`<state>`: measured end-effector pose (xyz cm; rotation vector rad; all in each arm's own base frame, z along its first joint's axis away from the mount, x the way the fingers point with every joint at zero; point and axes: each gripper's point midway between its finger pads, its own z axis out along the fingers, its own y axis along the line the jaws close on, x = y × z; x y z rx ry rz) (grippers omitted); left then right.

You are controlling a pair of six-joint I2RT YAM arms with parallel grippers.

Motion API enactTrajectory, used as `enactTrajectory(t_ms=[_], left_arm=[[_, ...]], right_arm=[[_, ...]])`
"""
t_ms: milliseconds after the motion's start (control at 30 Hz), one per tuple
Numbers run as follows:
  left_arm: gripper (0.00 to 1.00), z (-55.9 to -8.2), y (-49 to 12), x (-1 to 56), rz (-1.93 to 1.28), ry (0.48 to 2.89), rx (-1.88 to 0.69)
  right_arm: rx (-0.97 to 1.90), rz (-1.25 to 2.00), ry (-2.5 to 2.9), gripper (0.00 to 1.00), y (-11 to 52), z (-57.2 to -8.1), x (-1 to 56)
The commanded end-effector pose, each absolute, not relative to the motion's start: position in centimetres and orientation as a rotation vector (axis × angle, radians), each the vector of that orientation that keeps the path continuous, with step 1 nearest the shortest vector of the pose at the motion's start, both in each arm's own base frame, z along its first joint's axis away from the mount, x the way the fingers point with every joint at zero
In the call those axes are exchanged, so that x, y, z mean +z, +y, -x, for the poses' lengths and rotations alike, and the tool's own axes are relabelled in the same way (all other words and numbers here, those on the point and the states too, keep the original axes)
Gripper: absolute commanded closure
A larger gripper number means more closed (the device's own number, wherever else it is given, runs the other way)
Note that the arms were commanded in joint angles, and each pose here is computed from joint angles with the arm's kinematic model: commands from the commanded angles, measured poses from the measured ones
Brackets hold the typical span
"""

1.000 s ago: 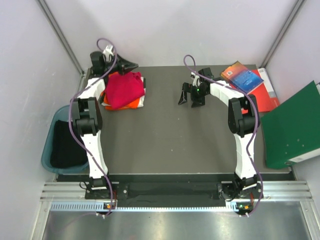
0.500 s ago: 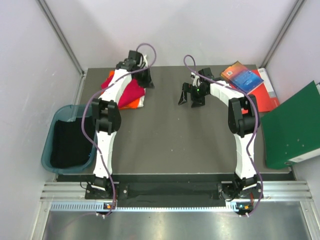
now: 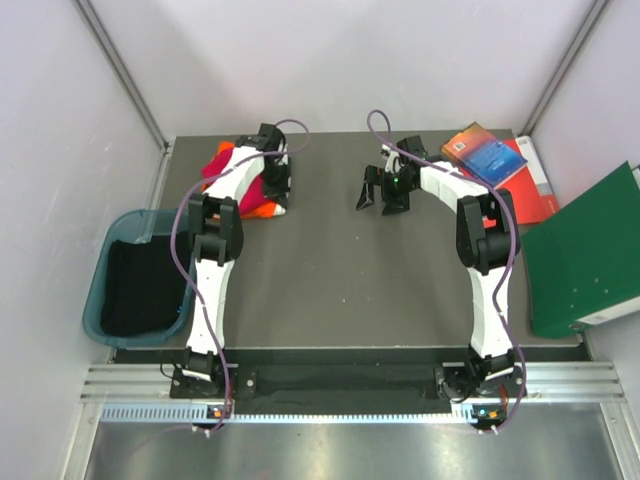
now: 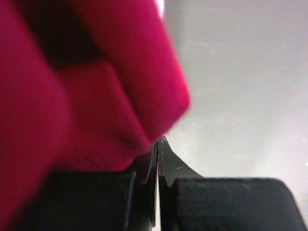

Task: Fold and stack the t-shirts
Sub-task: Put the neatly folded tshirt into the corner of the board with the left arm

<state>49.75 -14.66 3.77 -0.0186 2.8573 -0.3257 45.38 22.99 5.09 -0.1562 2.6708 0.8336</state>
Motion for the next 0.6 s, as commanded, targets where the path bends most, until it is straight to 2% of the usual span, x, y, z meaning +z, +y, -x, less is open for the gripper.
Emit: enactTrajectory(t_ms=[0, 133, 567], left_arm=[[1.00, -48.3, -9.3, 2.2, 0.133, 2.948, -0.107], [1.00, -48.5, -4.7, 1.9, 0.292, 2.942, 0.000], [1.00, -49.1, 6.1, 3.5, 0.591, 2.815, 0.121]], right_arm=[[0.830, 0.184, 2.689, 0.00, 23.3, -44.8, 4.0], [0.830, 0.181, 2.691, 0.00, 23.2, -44.8, 3.9], [0.835, 0.174, 2.691, 0.00, 23.3, -44.7, 3.9]])
